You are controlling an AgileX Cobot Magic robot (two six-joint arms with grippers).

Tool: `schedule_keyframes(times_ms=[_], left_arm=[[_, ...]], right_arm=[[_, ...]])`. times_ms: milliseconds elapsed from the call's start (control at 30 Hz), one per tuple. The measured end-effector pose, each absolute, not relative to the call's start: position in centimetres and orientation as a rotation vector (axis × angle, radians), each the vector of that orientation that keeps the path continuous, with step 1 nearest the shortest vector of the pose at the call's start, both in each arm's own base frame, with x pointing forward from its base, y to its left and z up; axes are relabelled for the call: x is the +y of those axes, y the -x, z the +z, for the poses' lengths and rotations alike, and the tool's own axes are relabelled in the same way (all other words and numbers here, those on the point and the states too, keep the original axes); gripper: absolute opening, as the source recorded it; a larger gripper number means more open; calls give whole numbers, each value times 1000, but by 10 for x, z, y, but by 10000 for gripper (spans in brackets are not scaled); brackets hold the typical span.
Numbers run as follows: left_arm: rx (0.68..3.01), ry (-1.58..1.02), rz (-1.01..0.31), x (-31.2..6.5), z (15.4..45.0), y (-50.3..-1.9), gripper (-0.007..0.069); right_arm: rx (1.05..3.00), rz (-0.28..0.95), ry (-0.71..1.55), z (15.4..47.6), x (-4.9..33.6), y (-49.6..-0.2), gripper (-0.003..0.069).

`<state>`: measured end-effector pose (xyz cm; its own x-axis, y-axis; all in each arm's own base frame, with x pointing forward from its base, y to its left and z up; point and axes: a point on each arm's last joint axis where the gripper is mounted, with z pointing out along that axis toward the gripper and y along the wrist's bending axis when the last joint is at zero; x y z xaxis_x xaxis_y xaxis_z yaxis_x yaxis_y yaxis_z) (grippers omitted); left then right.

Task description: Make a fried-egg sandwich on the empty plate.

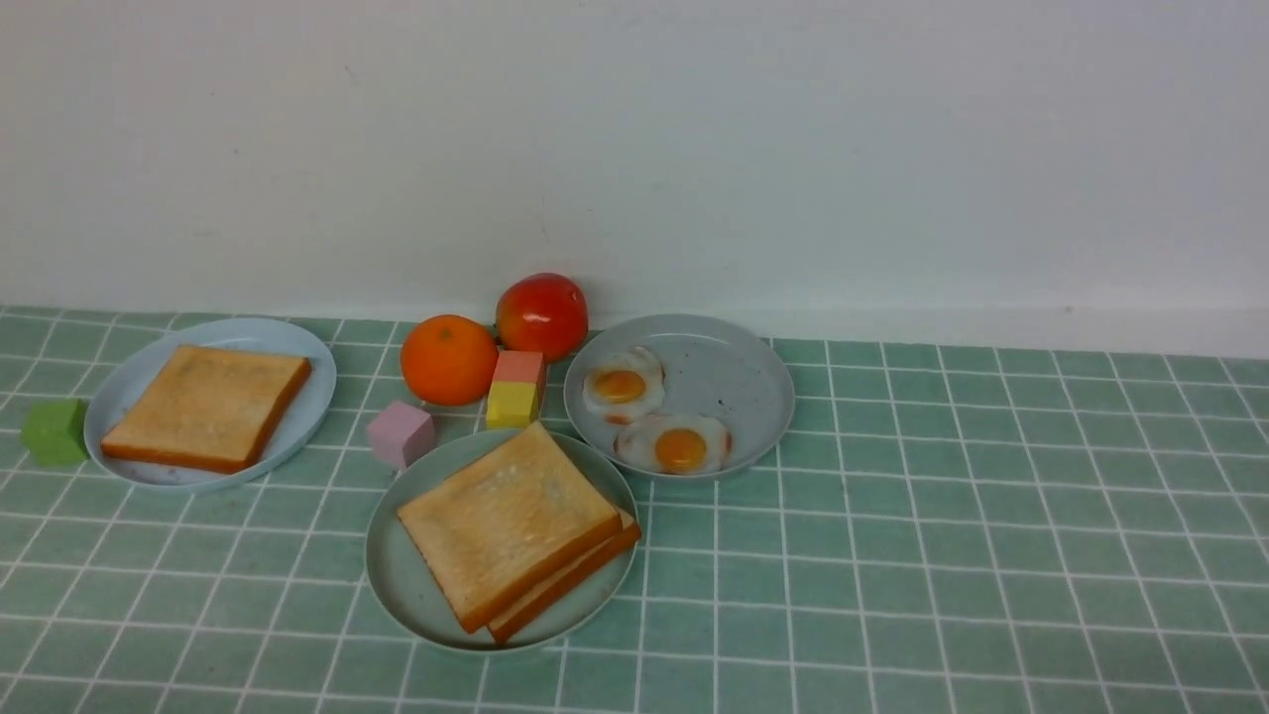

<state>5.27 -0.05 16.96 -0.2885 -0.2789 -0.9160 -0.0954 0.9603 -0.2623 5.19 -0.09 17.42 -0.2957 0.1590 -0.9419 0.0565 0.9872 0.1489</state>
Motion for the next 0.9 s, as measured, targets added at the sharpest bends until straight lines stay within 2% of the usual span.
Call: schedule_keyframes(times_ms=[900], left_arm=[[1863,274,-183,-1,170,-53,-10]], right_arm=[[1871,101,-156,174,-1,-52,44]])
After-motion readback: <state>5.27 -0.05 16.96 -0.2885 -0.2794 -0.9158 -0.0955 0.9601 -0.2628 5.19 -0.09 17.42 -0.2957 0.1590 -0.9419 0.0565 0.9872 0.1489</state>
